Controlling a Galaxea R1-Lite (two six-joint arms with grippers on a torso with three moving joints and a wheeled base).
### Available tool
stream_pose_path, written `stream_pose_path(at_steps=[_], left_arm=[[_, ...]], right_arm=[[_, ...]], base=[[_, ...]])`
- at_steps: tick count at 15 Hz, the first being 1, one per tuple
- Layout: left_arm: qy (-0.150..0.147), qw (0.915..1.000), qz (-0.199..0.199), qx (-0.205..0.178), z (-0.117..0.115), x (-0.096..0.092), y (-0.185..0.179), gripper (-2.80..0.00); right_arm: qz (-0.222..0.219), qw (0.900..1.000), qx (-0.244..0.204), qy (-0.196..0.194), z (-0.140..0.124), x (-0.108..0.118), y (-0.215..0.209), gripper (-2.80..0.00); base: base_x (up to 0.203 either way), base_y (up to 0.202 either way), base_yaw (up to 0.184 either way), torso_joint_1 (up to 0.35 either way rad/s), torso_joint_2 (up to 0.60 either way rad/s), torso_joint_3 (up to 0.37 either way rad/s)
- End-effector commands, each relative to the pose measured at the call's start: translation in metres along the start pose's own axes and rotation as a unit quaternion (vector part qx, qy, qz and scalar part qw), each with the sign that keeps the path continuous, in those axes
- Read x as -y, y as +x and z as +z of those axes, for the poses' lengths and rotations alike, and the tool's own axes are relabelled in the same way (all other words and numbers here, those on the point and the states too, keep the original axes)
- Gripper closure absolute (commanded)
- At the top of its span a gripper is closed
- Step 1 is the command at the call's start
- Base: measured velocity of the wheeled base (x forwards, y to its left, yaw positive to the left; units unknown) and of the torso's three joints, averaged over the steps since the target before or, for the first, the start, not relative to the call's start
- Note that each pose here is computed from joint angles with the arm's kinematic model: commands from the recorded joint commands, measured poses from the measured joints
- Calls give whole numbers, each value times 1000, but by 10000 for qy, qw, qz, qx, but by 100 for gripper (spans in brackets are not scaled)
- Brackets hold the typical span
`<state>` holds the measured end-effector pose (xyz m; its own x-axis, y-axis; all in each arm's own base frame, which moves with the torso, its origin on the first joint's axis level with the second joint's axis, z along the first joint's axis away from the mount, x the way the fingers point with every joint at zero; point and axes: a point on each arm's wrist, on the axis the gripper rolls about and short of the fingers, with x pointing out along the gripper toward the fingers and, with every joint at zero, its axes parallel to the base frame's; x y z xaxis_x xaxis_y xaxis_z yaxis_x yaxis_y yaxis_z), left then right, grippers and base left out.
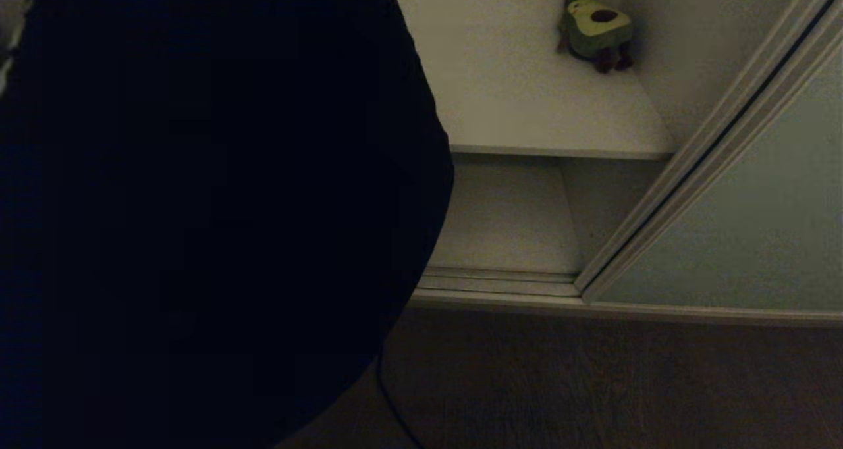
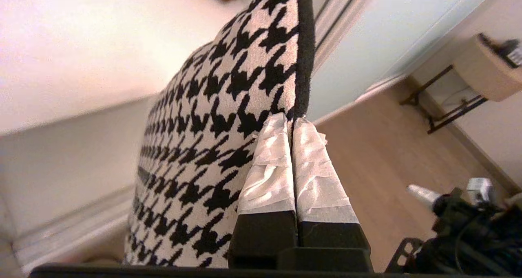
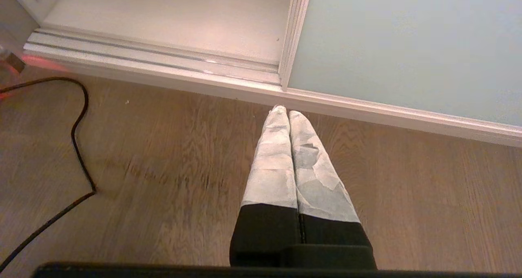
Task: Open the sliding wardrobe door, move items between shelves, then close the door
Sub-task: Place the pillow on the higher shelf
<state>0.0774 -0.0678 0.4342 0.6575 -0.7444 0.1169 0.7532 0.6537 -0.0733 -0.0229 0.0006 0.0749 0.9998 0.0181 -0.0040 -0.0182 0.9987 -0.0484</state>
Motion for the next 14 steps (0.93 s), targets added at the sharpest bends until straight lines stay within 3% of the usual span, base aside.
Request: stream_pose_path(at_steps=[1, 8, 11, 14], left_arm=[[20, 10000, -10, 45, 2, 0, 1, 0], [16, 9999, -29, 111, 6, 1, -2, 0], [-38, 9995, 198, -239, -8, -3, 11, 0], [-96, 9920, 839, -937, -45, -12, 26, 0]], right_arm=[[3, 10000, -19, -2, -1, 0, 0, 0], [3, 10000, -20, -2, -1, 0, 0, 0], [3, 10000, -26, -2, -1, 0, 0, 0], [3, 10000, -25, -2, -1, 0, 0, 0]], base=[[0, 0, 0, 0, 0, 0], [0, 0, 0, 3, 2, 33], [0, 0, 0, 0, 0, 0], [0, 0, 0, 0, 0, 0]])
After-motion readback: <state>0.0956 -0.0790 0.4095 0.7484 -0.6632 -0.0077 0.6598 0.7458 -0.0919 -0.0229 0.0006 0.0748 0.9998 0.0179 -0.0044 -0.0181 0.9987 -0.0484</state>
